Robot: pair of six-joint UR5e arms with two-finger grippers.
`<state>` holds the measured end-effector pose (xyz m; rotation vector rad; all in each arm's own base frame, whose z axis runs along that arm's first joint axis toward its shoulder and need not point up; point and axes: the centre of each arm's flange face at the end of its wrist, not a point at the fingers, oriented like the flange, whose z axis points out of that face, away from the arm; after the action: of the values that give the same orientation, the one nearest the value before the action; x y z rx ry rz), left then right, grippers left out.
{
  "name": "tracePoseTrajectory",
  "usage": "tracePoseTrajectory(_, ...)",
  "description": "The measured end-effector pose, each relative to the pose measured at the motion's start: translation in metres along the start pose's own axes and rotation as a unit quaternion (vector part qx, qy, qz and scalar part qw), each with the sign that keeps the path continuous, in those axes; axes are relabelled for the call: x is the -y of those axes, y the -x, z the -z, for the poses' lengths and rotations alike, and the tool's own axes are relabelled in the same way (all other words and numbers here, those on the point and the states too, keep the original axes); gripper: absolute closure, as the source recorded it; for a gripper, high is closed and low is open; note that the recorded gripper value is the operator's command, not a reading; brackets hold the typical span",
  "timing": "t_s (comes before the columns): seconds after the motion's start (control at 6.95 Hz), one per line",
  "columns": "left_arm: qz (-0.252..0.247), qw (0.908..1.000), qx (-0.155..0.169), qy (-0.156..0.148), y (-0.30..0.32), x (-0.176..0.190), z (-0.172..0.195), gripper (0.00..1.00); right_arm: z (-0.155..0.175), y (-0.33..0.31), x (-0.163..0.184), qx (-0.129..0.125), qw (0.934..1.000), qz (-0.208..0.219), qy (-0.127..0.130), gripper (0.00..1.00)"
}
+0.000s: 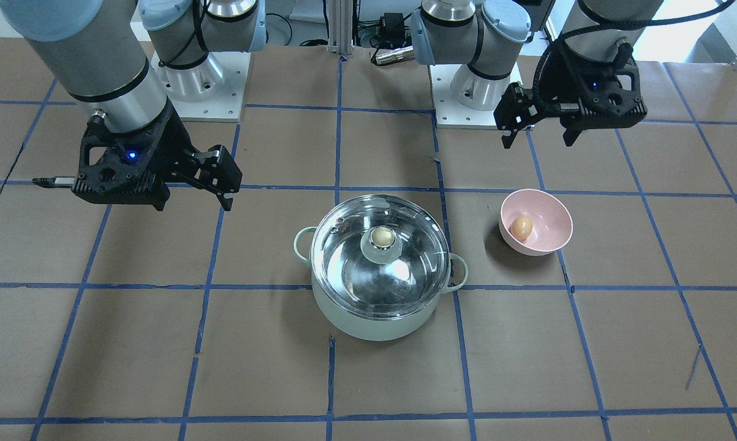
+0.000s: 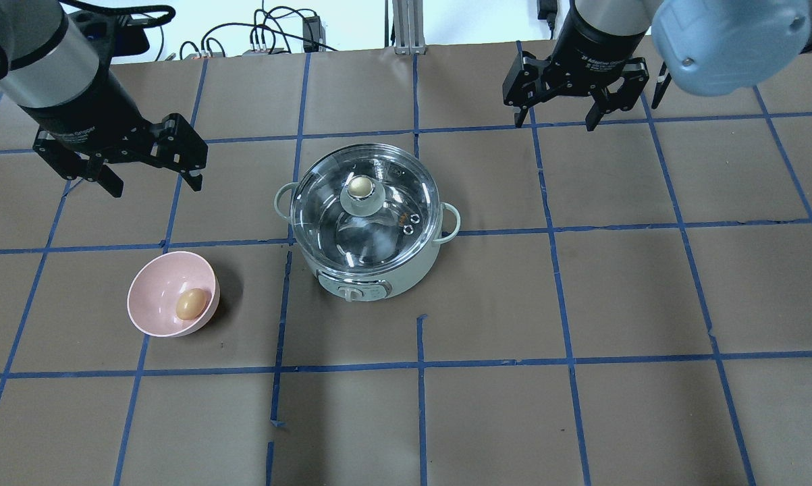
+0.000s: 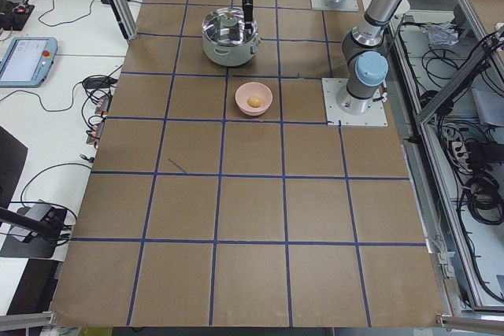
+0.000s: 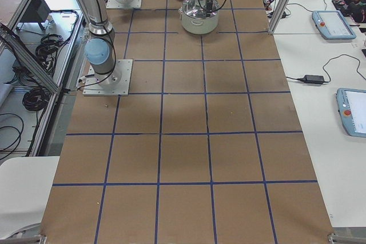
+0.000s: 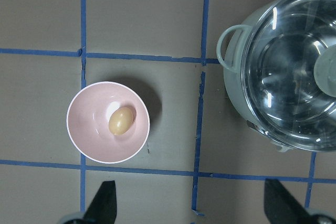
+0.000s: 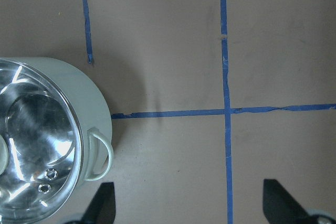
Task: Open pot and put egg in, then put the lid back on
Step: 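Lower the left gripper toward the egg while the right gripper approaches the pot, then lower the left gripper into the bowl while the right gripper reaches the lid knob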
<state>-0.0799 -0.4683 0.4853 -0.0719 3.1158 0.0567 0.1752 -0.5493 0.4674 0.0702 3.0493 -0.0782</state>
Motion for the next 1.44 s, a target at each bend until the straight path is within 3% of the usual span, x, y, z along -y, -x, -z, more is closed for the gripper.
tracePoseTrajectory(0.14,-0.004,0.9999,-0.003,0.015,0.020,0.003,-0.024,0.00,0.000,0.000,0.001,0.000,1.0000,0.001,-0.004,0.00)
tracePoseTrajectory(0.43,0.007,0.9999,-0.006,0.014,0.059,0.006,-0.074,0.00,0.000,0.001,0.003,0.001,1.0000,0.001,-0.008,0.00)
tracePoseTrajectory(0.86,0.029,0.9988,-0.035,0.018,0.107,-0.006,-0.141,0.00,0.001,0.012,0.022,0.013,0.9988,0.001,-0.046,0.00)
tracePoseTrajectory(1.15,0.024,0.9981,-0.056,-0.004,0.112,-0.015,-0.175,0.00,-0.001,0.034,0.029,0.019,0.9984,-0.012,-0.052,0.01)
tracePoseTrajectory(1.44,0.009,0.9983,-0.049,-0.030,0.110,-0.021,-0.211,0.00,-0.019,0.089,0.030,0.029,0.9976,-0.031,-0.055,0.02)
